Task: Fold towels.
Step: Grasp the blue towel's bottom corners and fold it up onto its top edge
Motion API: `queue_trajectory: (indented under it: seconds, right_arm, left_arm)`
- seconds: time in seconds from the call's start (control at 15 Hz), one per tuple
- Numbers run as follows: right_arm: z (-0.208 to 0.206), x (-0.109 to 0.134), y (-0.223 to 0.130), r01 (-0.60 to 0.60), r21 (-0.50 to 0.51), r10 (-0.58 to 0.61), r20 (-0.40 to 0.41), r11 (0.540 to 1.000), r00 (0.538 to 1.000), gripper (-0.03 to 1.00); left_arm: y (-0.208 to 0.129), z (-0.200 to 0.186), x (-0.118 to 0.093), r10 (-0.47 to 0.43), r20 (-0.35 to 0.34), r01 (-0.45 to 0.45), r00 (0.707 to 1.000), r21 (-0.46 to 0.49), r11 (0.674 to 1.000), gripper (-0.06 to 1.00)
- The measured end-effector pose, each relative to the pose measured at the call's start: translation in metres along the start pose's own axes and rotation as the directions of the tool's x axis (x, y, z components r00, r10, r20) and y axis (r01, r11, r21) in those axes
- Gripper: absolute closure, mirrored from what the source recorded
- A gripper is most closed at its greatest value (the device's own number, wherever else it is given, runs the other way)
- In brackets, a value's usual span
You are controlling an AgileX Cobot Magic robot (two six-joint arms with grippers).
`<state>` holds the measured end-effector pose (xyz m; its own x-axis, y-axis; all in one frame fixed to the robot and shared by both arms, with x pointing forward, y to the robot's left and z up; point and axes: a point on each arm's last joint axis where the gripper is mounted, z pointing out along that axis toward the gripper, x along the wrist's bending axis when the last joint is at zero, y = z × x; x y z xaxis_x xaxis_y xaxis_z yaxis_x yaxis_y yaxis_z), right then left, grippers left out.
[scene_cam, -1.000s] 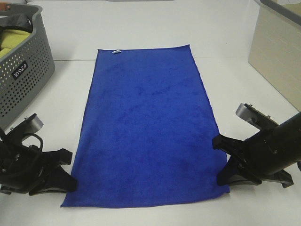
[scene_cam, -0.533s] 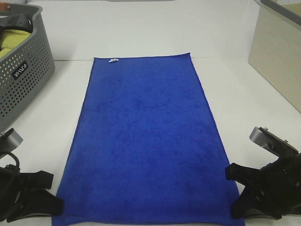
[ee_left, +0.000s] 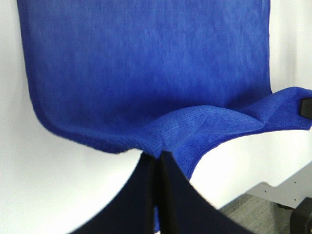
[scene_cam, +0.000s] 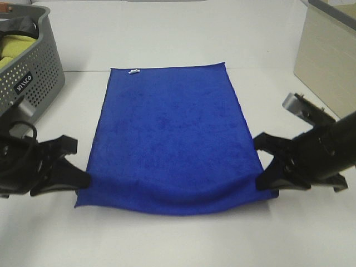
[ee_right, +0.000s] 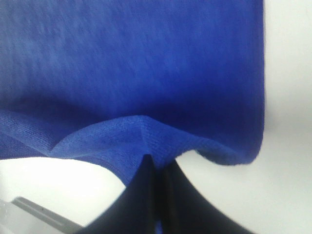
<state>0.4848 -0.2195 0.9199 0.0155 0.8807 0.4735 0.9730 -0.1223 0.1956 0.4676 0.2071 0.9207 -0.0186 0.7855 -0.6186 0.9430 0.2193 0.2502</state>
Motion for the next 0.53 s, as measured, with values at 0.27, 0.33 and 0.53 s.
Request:
queue_trajectory:
  seconds: [0.27, 0.33, 0.53]
  right_arm:
    - [-0.005, 0.025, 0.073, 0.071, -0.08, -0.071, -0.006, 0.994, 0.997, 0.97]
    - [-0.003, 0.03, 0.093, 0.085, -0.085, -0.086, -0.003, 0.993, 0.996, 0.97]
    - [0.007, 0.045, 0.155, 0.132, -0.123, -0.132, 0.005, 0.984, 0.991, 0.97]
  left_arm:
    - [0.058, 0.008, -0.02, 0.065, -0.024, -0.066, 0.998, -0.081, 0.994, 0.94]
    - [0.074, 0.012, -0.023, 0.077, -0.027, -0.079, 0.997, -0.095, 0.992, 0.94]
    - [0.132, 0.025, -0.026, 0.085, -0.021, -0.087, 0.996, -0.175, 0.981, 0.94]
